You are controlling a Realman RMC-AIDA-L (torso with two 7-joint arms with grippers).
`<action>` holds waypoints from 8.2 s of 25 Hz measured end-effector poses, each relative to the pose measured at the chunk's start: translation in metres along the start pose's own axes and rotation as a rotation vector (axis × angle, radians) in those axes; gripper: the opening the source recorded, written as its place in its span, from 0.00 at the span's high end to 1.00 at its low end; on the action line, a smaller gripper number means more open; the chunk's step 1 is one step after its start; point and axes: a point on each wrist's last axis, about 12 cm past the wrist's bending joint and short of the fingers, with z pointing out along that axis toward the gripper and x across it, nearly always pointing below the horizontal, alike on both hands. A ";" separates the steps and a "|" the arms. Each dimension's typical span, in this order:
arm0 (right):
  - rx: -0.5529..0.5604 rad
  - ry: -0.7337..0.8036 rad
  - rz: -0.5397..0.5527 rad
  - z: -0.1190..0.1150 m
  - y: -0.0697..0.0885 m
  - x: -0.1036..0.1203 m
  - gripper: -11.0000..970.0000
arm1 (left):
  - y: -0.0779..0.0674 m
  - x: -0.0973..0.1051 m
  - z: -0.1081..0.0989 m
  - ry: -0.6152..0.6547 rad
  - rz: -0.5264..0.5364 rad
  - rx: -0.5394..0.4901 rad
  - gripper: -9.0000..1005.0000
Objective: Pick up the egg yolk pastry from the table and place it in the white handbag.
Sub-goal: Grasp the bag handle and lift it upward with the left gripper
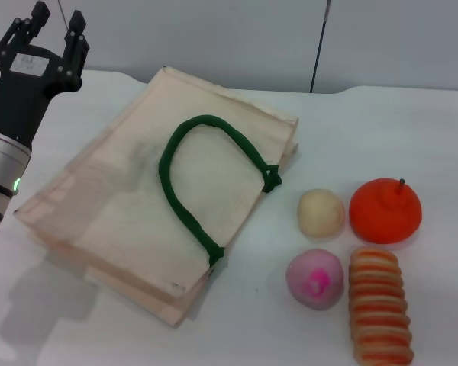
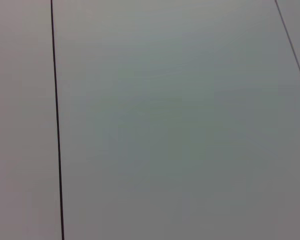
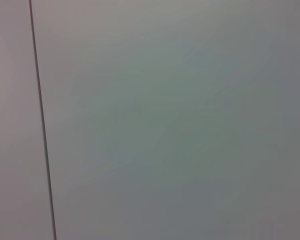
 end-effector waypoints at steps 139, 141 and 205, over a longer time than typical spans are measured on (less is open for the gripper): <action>-0.085 -0.058 0.035 0.019 0.016 -0.007 0.10 | -0.009 -0.009 0.133 1.559 -0.399 0.268 0.52; -0.088 -0.060 0.036 0.020 0.017 -0.007 0.10 | -0.009 -0.010 0.133 1.563 -0.389 0.270 0.52; -0.124 -0.069 0.053 0.020 0.025 -0.006 0.10 | -0.007 -0.003 0.136 1.540 -0.288 0.232 0.87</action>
